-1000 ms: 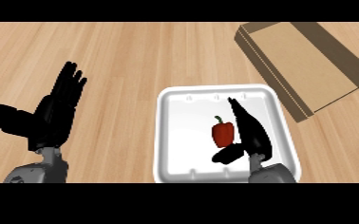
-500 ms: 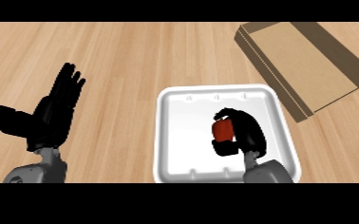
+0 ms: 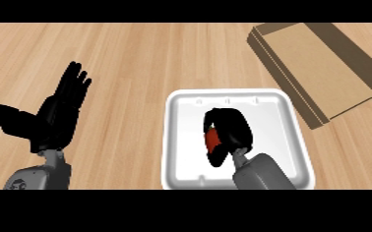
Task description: Pick the bell pepper from the tray and place it in the cardboard box
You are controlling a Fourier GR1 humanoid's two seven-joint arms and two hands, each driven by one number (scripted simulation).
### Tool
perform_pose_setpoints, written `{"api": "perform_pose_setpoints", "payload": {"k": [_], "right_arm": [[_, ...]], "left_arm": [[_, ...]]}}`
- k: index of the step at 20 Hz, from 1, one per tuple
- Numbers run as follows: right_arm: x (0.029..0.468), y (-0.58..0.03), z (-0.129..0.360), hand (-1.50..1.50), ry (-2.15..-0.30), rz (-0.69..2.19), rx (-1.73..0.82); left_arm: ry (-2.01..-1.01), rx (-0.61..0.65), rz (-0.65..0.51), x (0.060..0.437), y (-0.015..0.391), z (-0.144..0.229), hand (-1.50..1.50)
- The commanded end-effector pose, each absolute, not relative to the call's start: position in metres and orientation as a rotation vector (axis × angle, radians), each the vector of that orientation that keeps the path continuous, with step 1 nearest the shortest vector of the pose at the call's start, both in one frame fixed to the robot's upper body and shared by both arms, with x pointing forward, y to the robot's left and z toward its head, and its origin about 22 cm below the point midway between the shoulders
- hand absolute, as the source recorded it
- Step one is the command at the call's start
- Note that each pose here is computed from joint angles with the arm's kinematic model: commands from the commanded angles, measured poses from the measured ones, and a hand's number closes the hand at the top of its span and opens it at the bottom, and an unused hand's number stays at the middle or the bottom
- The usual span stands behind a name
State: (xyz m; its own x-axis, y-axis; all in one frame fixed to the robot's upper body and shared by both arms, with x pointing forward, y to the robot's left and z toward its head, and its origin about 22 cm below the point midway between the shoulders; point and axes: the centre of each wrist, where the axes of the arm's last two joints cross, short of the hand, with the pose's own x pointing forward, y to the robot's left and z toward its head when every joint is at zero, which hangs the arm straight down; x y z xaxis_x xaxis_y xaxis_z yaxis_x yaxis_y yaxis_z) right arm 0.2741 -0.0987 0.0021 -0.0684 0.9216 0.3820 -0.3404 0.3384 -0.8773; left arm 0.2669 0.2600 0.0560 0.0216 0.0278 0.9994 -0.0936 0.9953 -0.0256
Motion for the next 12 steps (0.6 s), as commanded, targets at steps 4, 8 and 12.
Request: {"api": "perform_pose_setpoints", "payload": {"k": [4,8,12], "right_arm": [[0.291,-0.051,0.013,1.50,-1.410,1.448,-0.663],[0.302,-0.041,0.040,1.50,-1.526,1.445,-0.734],[0.257,-0.024,0.068,1.50,-1.635,1.504,-0.742]], "left_arm": [[-1.560,0.069,0.096,0.271,0.248,0.044,0.00],[-1.535,0.048,0.112,0.262,0.257,0.046,0.00],[-1.533,0.088,0.109,0.273,0.255,0.044,0.00]]}}
